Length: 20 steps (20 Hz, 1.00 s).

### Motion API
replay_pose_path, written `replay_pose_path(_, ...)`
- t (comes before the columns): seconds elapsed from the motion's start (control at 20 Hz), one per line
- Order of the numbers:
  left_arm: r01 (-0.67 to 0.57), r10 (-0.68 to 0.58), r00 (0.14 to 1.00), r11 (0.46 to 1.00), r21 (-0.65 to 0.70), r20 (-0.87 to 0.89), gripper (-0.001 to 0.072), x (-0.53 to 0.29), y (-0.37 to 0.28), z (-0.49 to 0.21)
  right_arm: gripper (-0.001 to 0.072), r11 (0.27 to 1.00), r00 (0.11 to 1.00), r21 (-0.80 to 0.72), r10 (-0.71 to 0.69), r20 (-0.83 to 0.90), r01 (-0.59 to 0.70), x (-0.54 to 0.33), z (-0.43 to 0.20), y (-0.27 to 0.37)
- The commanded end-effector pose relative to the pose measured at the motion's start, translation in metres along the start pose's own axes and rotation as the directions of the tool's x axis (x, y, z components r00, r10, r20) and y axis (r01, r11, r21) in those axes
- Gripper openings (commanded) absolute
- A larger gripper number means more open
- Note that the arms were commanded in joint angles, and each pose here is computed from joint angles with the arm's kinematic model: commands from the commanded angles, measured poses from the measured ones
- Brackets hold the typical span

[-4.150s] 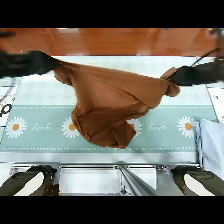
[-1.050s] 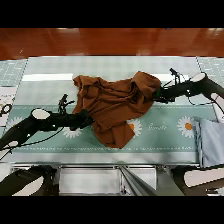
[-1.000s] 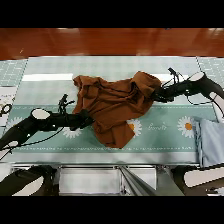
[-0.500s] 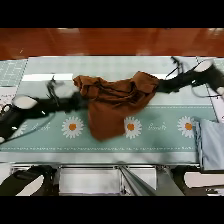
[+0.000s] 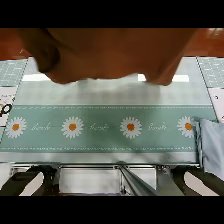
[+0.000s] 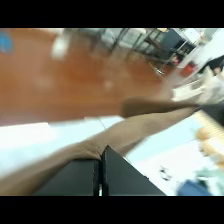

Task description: Fold the shirts.

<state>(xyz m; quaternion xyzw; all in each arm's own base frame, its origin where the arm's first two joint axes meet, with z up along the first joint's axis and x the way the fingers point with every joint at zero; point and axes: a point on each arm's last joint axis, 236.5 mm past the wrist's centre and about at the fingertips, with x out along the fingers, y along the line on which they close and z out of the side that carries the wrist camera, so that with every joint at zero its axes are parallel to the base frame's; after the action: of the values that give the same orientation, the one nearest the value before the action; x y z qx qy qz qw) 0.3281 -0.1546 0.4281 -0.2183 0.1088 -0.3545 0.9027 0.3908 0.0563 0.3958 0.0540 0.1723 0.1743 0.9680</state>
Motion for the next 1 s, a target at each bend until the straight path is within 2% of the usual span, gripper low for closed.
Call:
replay_pose_path(0.0, -0.072, 0.059, 0.997, 0.958, 0.277, 0.056, 0.0019, -0.057, -0.064, 0.044, 0.0026, 0.986, 0.957, -0.144, -0.041, 0.286, 0.086, -0.124, 0.072, 0.053)
replay_pose_path(0.2, -0.108, 0.039, 0.984, 0.905, 0.411, 0.173, 0.0019, -0.109, -0.124, 0.064, 0.0026, 0.961, 0.895, -0.187, -0.103, 0.435, 0.202, -0.211, 0.081, 0.079)
replay_pose_path(0.3, -0.132, 0.046, 0.979, 0.886, 0.445, 0.2, 0.0019, -0.128, -0.139, 0.06, 0.0026, 0.956, 0.879, -0.202, -0.099, 0.466, 0.215, -0.234, 0.078, 0.091)
replay_pose_path(0.5, -0.122, 0.056, 0.987, 0.87, 0.477, 0.15, 0.0019, -0.146, -0.155, 0.036, 0.0026, 0.96, 0.918, -0.209, -0.096, 0.384, 0.187, -0.231, 0.055, 0.095)
replay_pose_path(0.7, -0.233, 0.215, 0.973, 0.887, 0.398, 0.088, 0.0019, -0.13, -0.095, 0.026, 0.0026, 0.983, 0.972, -0.167, -0.032, 0.231, 0.072, -0.181, 0.028, 0.09)
replay_pose_path(0.85, -0.271, 0.299, 0.952, 0.919, 0.285, -0.06, 0.0019, -0.094, -0.026, -0.008, 0.0026, 0.99, 0.992, -0.086, 0.114, 0.056, -0.109, -0.108, -0.004, 0.086)
replay_pose_path(0.95, -0.295, 0.332, 0.928, 0.932, 0.212, -0.17, 0.0019, -0.065, 0.027, -0.04, 0.0026, 0.975, 0.972, 0.006, 0.222, -0.075, -0.222, -0.05, -0.037, 0.079)
